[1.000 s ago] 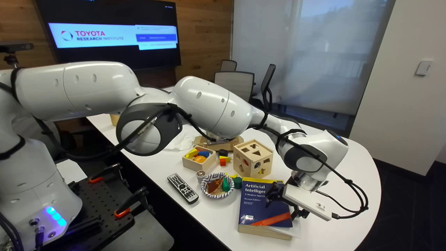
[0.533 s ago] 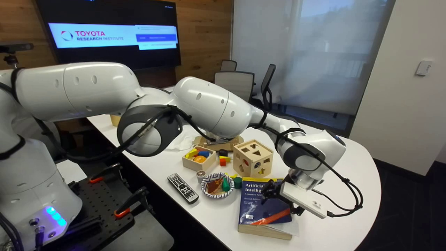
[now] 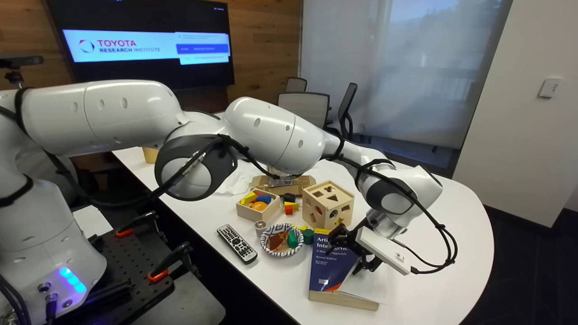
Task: Open the book
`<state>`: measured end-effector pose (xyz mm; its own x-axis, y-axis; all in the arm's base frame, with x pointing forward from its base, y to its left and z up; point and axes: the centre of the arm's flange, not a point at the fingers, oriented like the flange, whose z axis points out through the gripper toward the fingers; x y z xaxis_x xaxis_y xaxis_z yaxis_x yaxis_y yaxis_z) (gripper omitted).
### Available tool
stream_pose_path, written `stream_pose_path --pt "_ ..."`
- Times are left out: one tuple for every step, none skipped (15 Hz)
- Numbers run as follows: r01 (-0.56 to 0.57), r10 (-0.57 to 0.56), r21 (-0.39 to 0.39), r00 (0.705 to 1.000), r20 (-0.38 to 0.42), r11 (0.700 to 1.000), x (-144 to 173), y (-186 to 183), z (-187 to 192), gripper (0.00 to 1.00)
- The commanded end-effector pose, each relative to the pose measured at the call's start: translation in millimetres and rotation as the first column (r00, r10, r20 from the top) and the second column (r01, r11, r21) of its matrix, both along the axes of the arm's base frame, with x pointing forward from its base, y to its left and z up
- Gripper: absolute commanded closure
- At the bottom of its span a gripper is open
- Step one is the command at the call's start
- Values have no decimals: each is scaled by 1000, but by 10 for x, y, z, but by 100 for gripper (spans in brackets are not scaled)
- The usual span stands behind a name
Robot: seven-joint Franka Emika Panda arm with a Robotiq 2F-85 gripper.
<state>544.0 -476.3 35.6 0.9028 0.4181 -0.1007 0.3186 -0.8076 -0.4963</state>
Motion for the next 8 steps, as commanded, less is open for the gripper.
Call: stream_pose_path --pt "-26 26 16 1000 1 1000 157 44 102 0" --pt "-36 35 24 999 15 999 170 73 141 0" --pt "-48 47 33 998 29 998 186 107 196 0" --pt "-59 57 43 997 42 997 206 132 237 0" --pt "-78 75 62 996 53 995 225 159 289 0" --pt "-97 93 80 994 59 992 234 182 333 0" --pt "-117 111 99 992 60 988 237 215 376 0" --pt "-137 131 119 990 57 983 240 246 408 0"
